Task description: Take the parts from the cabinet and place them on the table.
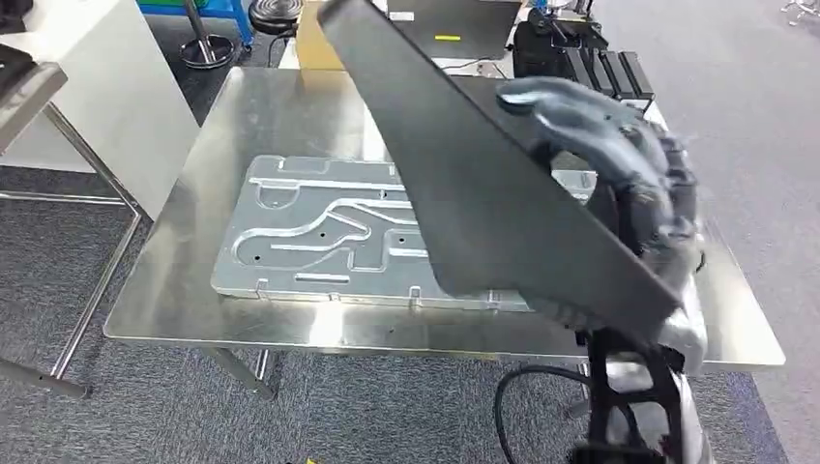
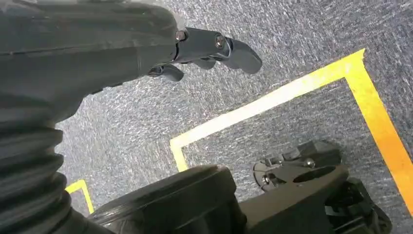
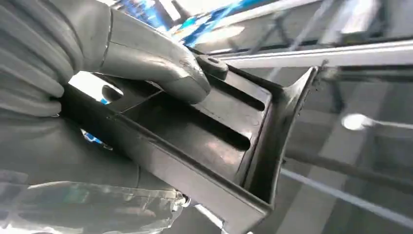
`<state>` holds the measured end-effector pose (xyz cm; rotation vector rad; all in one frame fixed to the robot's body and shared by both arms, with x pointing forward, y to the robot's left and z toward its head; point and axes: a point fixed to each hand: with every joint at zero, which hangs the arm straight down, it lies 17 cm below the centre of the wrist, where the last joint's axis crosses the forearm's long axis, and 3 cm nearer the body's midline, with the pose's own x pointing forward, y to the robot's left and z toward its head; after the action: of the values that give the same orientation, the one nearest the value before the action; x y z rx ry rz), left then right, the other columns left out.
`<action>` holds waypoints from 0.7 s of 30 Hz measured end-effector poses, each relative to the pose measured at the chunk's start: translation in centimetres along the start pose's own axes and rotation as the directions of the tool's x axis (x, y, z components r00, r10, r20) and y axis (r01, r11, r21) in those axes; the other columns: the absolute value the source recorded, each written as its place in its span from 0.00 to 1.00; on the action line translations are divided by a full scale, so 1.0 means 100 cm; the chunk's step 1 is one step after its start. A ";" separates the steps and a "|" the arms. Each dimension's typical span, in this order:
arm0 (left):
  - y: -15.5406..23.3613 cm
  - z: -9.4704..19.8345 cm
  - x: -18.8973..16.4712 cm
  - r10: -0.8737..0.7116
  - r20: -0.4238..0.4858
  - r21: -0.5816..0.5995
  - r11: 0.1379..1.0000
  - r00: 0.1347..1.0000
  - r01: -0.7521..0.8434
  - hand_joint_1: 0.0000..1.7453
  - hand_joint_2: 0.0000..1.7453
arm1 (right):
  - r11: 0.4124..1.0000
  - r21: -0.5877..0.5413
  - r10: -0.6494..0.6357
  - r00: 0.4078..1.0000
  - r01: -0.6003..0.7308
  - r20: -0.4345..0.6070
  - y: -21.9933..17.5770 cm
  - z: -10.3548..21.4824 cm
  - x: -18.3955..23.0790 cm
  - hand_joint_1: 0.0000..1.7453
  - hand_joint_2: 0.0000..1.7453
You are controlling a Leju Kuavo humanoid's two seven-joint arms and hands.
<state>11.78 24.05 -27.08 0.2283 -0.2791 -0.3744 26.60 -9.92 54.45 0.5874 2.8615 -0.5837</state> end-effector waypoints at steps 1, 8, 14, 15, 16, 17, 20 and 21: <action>0.000 0.000 0.000 0.002 0.001 0.000 1.000 1.000 -0.002 0.00 1.00 | 1.000 0.013 0.026 1.000 -0.026 -0.004 0.003 0.001 -0.005 1.00 1.00; -0.005 0.002 0.000 0.015 0.000 -0.003 1.000 1.000 -0.015 0.00 1.00 | 0.946 0.074 0.317 0.948 -0.315 -0.023 0.012 -0.002 -0.040 1.00 1.00; 0.002 0.000 0.003 0.021 0.009 0.005 1.000 1.000 -0.021 0.00 1.00 | 0.815 0.205 0.558 0.830 -0.542 -0.023 0.031 0.000 -0.106 1.00 1.00; 0.003 -0.001 0.005 0.022 0.011 0.007 1.000 1.000 -0.022 0.00 1.00 | 0.795 0.229 0.580 0.814 -0.561 -0.018 0.034 0.001 -0.115 1.00 1.00; 0.003 -0.001 0.006 0.022 0.011 0.007 1.000 1.000 -0.022 0.00 1.00 | 0.771 0.258 0.606 0.795 -0.582 -0.018 0.038 0.002 -0.128 1.00 1.00; 0.003 -0.001 0.005 0.022 0.010 0.007 1.000 1.000 -0.022 0.00 1.00 | 0.746 0.284 0.632 0.775 -0.602 -0.019 0.039 0.005 -0.141 1.00 1.00; 0.000 0.000 0.000 0.018 -0.002 -0.001 1.000 1.000 -0.018 0.00 1.00 | 0.660 0.357 0.709 0.705 -0.661 -0.005 0.041 0.006 -0.181 1.00 1.00; -0.001 0.000 -0.001 0.017 -0.004 -0.004 1.000 1.000 -0.017 0.00 1.00 | 0.613 0.383 0.746 0.666 -0.691 0.007 0.040 0.007 -0.198 1.00 1.00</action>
<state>11.67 24.00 -27.10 0.2227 -0.2764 -0.3573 46.31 -13.66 57.05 1.8043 2.2916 -0.9150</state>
